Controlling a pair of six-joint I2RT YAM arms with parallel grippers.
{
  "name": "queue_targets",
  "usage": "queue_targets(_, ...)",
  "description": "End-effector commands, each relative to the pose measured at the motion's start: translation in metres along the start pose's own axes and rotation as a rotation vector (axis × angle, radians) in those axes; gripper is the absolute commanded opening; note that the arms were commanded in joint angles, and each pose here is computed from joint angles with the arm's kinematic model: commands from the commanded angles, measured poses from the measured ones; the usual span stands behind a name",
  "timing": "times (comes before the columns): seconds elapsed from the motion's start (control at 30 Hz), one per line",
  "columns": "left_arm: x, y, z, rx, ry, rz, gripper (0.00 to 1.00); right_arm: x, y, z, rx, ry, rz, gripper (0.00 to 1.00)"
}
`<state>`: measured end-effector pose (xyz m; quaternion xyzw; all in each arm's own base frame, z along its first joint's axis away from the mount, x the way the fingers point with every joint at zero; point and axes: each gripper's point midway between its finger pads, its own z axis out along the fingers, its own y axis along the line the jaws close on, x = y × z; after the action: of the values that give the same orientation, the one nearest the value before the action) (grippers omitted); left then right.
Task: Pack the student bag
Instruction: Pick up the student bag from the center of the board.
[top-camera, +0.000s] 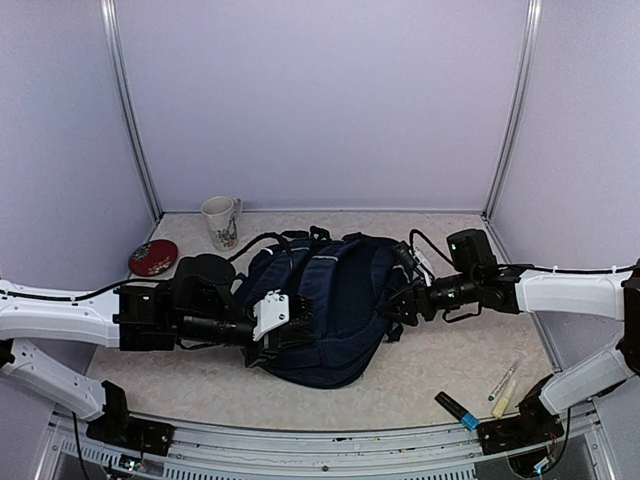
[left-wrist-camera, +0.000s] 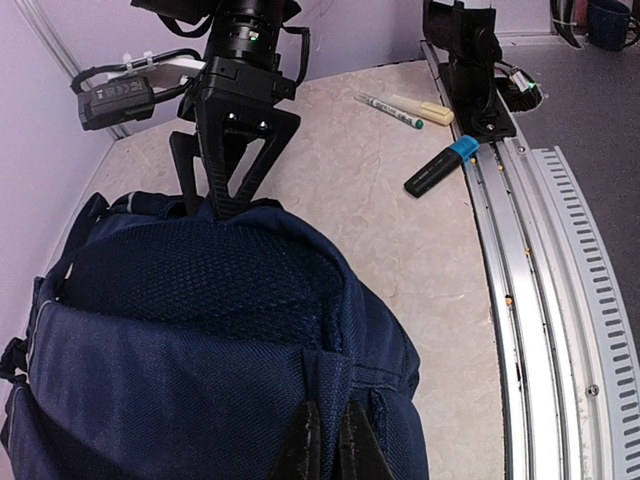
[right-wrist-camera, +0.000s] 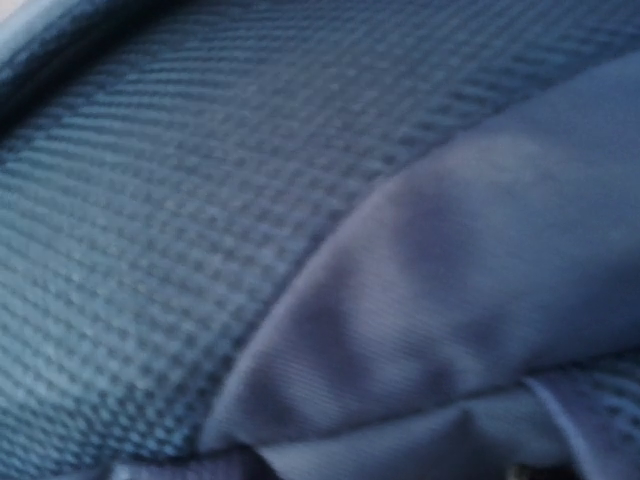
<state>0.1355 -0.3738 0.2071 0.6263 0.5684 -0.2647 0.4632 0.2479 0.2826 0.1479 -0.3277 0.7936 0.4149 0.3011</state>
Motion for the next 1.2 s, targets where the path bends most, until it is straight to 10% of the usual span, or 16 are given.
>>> queue_targets(0.0, -0.055, 0.014, -0.008, -0.073, -0.142, 0.012, 0.0, 0.006, 0.018, 0.011, -0.072, 0.01, -0.017, 0.65)
queue_targets(0.13, -0.071, 0.023, -0.005, -0.142, -0.139, 0.007, 0.0, -0.017, 0.028, 0.006, -0.091, -0.054, -0.034, 0.03)
queue_targets(0.17, -0.075, 0.028, -0.004, -0.169, -0.126, -0.002, 0.0, -0.026, 0.028, 0.002, -0.072, -0.08, -0.041, 0.0)
queue_targets(0.53, -0.167, 0.055, -0.029, -0.379, -0.166, -0.033, 0.0, -0.174, 0.088, -0.109, -0.003, -0.43, -0.194, 0.0)
queue_targets(0.83, -0.284, 0.06, -0.11, -0.413, -0.508, -0.109, 0.0, -0.272, 0.174, -0.187, -0.088, -0.578, -0.369, 0.0)
queue_targets(1.0, -0.273, 0.097, -0.127, -0.482, -0.56, -0.241, 0.0, -0.31, 0.195, -0.195, -0.178, -0.633, -0.397, 0.0)
queue_targets(1.17, -0.175, 0.186, -0.116, -0.6, -0.464, -0.492, 0.0, -0.32, 0.13, -0.121, -0.13, -0.547, -0.263, 0.0)
